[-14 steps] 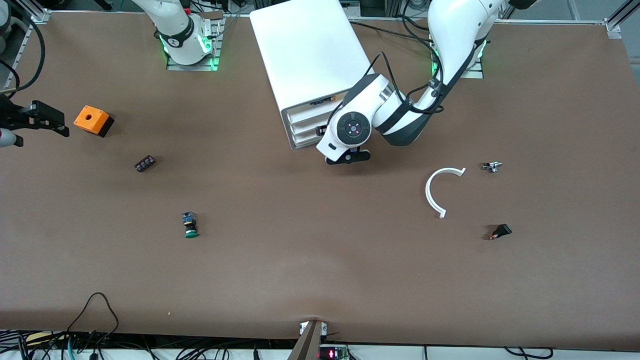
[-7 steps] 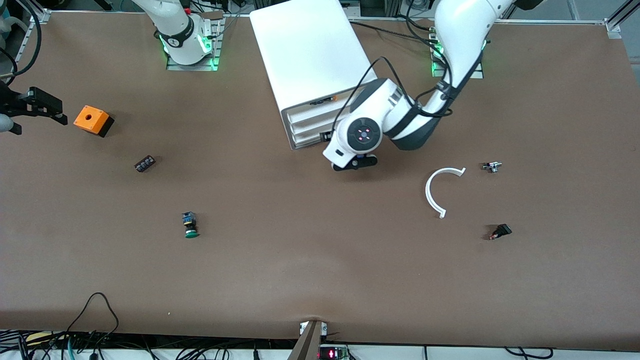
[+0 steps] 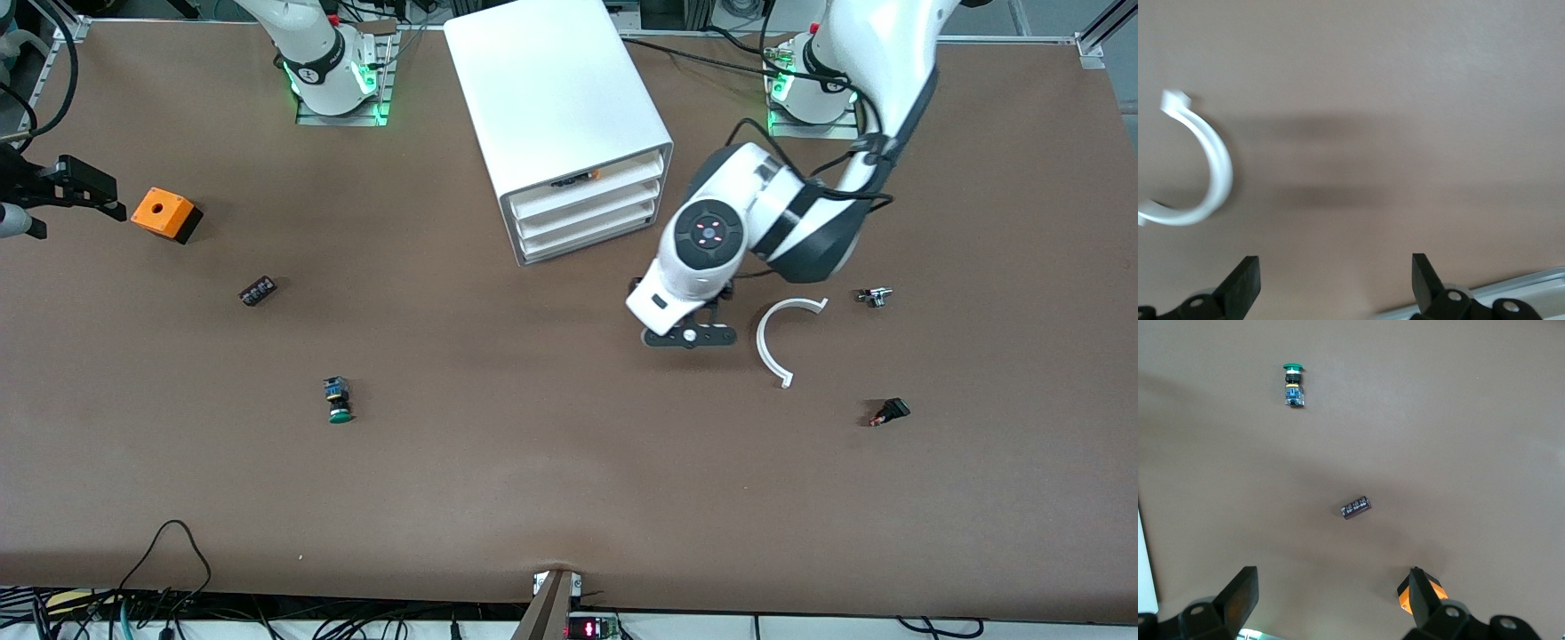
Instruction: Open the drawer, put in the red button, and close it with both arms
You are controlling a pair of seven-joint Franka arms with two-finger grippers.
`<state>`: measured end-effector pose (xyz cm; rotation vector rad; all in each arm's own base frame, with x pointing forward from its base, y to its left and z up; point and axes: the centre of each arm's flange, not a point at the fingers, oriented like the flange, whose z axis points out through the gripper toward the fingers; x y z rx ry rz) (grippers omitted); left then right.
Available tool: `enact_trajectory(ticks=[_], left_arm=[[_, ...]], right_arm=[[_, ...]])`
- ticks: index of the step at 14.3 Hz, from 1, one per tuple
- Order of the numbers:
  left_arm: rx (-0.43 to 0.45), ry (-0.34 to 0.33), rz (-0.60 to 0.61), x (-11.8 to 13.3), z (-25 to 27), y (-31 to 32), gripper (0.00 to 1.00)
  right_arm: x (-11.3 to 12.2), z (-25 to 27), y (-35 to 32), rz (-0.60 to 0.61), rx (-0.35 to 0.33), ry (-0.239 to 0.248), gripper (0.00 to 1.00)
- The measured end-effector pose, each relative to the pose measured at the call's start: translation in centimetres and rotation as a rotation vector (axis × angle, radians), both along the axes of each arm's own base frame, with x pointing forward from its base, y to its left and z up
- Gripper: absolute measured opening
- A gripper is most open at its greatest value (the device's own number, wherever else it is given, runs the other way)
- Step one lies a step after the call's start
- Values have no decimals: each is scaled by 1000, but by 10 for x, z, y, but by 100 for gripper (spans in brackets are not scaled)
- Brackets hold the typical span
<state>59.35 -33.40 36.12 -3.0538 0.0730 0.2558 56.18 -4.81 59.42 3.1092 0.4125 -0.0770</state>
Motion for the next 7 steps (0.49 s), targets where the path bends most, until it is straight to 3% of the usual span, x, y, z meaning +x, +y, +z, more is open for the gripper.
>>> enact_trajectory(ticks=[3,7], left_arm=[[-30,-2,-133,37,32,67,100],[-33,-7,-159,61,99,159,100]], right_arm=[[0,0,0,0,0,0,100],[0,0,0,1,0,-1,100]])
